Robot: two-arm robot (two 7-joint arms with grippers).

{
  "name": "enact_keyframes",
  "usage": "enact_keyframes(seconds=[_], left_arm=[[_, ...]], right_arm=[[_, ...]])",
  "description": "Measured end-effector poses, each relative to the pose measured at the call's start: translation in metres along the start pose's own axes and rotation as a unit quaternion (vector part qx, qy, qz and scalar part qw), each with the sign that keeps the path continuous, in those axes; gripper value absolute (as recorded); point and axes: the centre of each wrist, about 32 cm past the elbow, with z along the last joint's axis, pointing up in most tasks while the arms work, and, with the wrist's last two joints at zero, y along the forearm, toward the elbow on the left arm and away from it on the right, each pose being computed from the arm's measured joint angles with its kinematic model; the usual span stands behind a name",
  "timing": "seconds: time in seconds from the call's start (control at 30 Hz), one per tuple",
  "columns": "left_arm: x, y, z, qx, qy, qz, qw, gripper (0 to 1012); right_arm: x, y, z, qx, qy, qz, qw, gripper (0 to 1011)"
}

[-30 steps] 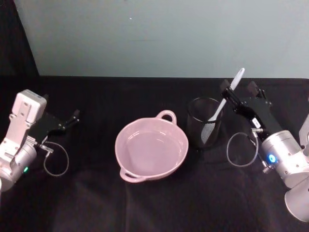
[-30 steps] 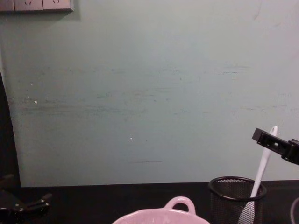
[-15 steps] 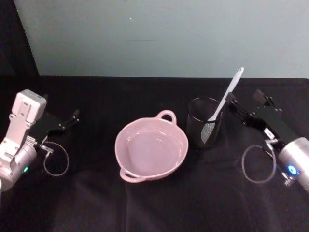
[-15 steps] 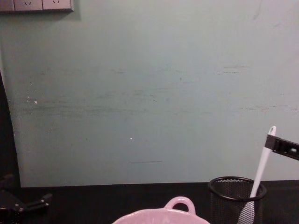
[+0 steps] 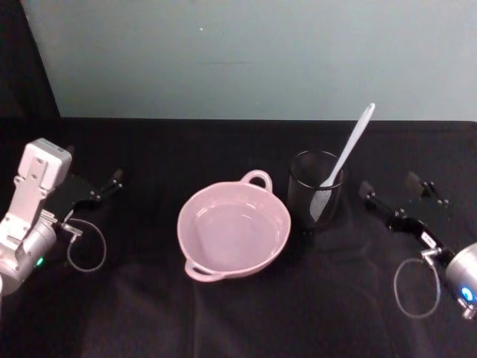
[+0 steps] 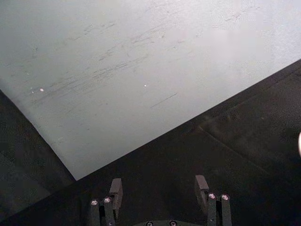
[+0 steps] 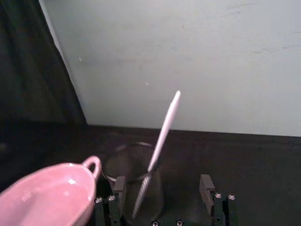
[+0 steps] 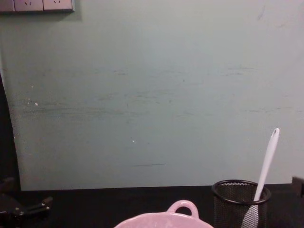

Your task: Use the one hand to pick up the spoon and stir the clear water in the bowl.

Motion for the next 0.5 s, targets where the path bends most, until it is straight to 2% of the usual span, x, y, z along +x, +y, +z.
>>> enact_keyframes(seconds=[0.23, 0.5], left_arm=[[0.0000, 0.0000, 0.0000, 0.000, 0.000, 0.000, 1.0000, 1011], [0.0000, 0.0000, 0.0000, 0.000, 0.000, 0.000, 1.0000, 1011]], right_arm=[[-0.005, -0.006, -0.005, -0.030, -0.046, -0.033, 0.9979, 1003], [-0.007, -0.008, -0.011, -0.034, -0.038, -0.040, 0.9979, 1002]])
